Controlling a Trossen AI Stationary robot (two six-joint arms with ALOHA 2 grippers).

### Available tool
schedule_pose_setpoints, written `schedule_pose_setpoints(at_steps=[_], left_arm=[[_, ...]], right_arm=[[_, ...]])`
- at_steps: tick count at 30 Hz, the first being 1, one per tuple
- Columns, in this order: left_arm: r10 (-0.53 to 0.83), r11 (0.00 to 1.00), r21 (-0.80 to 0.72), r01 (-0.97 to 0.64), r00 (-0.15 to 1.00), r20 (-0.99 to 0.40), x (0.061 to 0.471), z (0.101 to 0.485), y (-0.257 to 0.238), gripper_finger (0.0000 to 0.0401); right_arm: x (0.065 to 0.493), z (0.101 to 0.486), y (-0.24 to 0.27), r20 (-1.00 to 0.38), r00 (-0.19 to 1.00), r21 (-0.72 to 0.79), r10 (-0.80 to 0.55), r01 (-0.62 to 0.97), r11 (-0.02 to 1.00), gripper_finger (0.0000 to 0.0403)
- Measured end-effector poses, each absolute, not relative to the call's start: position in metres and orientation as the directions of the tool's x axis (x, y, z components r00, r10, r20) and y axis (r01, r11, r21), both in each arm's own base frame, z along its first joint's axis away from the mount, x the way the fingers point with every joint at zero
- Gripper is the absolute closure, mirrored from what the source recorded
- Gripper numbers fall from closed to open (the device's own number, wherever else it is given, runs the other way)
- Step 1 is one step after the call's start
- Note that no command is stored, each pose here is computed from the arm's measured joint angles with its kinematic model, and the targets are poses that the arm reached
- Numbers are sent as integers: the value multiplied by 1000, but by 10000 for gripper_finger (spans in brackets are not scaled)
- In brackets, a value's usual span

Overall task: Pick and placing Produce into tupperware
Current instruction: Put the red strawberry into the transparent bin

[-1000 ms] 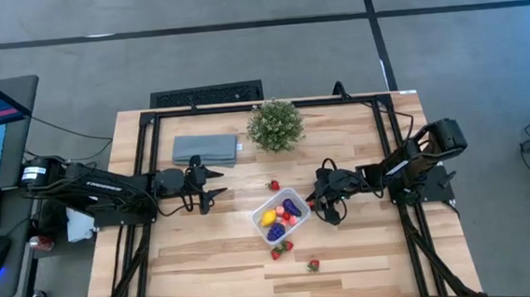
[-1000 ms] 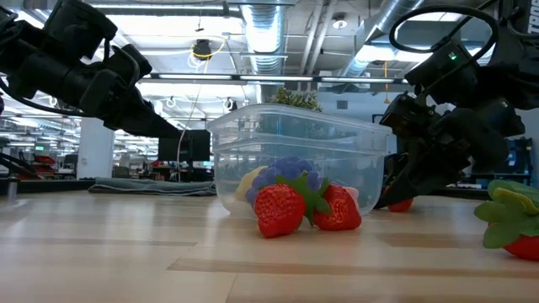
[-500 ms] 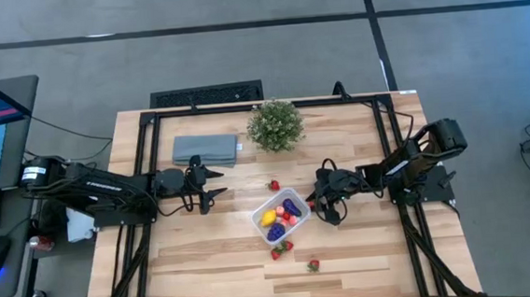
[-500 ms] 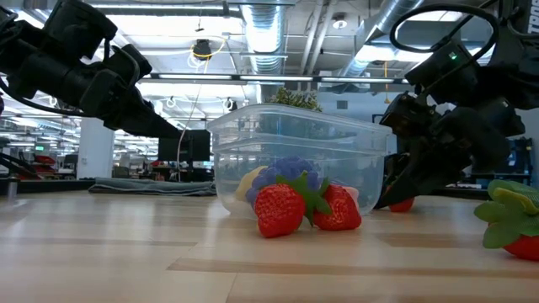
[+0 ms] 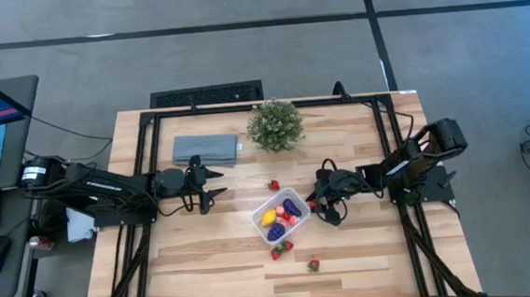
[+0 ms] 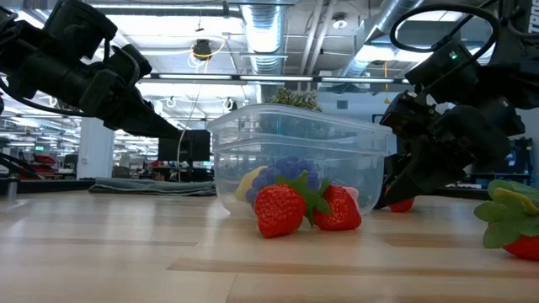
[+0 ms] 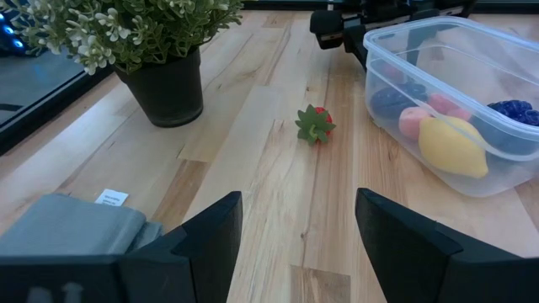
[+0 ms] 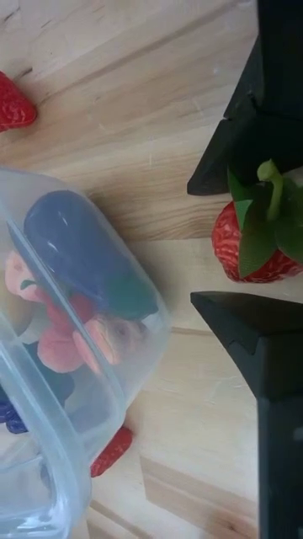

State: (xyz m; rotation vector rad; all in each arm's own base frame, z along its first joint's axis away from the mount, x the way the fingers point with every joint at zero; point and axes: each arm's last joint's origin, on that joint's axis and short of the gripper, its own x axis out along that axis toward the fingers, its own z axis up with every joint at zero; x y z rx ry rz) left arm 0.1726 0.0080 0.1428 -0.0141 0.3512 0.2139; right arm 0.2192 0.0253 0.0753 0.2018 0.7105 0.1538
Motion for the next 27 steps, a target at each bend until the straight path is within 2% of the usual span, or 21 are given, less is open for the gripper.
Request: schedule_pose_setpoints(at_steps=[9, 19, 27], left_arm=[[206, 977, 23, -211, 917, -343, 173, 143, 8, 177], [205, 977, 23, -210, 917, -343, 173, 143, 8, 178], [205, 977, 23, -211, 916, -343, 173, 143, 8, 177]], right_arm=[[219, 75, 25, -635, 745, 233, 206, -70, 970, 169], [217, 74, 33, -649, 752, 78, 119, -89, 993, 168], [217, 73, 34, -656, 749, 59, 98, -79, 995, 172]])
